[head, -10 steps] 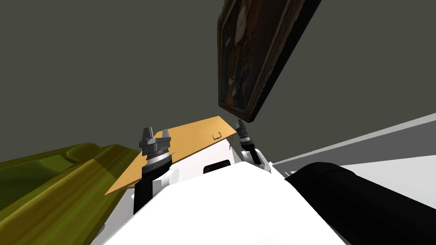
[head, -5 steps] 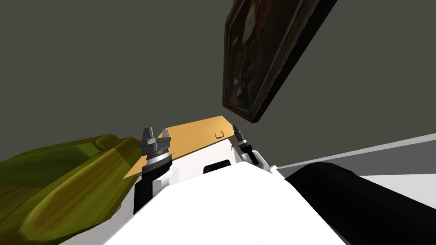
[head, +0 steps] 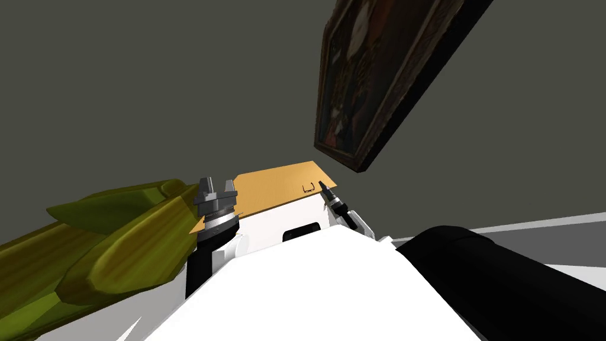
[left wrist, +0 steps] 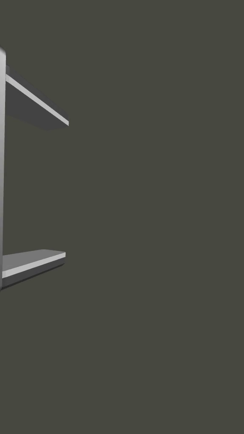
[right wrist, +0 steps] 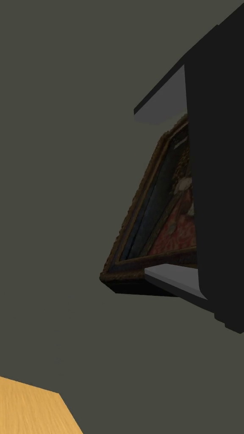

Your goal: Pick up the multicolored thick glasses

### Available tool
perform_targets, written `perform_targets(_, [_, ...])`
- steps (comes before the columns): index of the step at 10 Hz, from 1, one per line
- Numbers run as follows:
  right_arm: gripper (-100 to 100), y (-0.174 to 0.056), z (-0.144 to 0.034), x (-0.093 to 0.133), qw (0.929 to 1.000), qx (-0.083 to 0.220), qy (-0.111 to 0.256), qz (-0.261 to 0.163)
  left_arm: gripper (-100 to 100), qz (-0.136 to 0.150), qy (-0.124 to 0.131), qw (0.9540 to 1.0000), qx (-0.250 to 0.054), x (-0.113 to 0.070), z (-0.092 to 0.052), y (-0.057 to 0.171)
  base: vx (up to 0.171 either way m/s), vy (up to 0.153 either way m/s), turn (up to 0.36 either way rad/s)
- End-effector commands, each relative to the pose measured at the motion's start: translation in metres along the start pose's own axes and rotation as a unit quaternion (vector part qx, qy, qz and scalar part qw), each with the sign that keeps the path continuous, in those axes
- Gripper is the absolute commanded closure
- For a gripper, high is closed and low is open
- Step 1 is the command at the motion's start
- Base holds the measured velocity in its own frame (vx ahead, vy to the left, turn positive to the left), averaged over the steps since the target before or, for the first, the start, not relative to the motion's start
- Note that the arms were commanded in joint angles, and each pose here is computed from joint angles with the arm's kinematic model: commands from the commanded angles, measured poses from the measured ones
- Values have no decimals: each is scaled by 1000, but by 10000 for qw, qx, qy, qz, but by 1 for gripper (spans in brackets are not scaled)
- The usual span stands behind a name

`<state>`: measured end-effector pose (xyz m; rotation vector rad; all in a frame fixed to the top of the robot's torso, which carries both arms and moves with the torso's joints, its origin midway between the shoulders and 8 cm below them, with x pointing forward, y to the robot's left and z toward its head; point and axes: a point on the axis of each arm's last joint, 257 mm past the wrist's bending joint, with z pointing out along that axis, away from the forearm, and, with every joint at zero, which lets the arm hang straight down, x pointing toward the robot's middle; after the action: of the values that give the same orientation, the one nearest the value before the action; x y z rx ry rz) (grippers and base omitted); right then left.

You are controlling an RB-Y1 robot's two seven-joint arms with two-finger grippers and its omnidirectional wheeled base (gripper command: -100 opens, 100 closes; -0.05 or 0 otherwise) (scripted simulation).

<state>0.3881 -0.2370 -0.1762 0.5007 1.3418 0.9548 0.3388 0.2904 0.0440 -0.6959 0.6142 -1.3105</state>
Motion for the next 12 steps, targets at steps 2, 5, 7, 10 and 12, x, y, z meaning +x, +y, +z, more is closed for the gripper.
perform_targets(2, [-100, -38, -13, 28, 9970, 359, 492, -480, 0, 1, 0, 10000, 0, 0, 0, 0, -17, 24, 150])
perform_targets(5, [-100, -66, -26, 46, 9912, 615, 848, -812, 0, 0, 0, 10000, 0, 0, 0, 0, -14, 24, 136])
perform_targets(7, [-100, -92, -40, 62, 9825, 826, 1198, -1160, 0, 0, 0, 10000, 0, 0, 0, 0, -10, 28, 155])
perform_targets(10, [-100, -118, -57, 75, 9708, 1028, 1553, -1515, 0, 0, 0, 10000, 0, 0, 0, 0, -7, 19, 116])
perform_targets(12, [-100, -144, -76, 86, 9558, 1221, 1911, -1874, 0, 0, 0, 10000, 0, 0, 0, 0, -12, 33, 171])
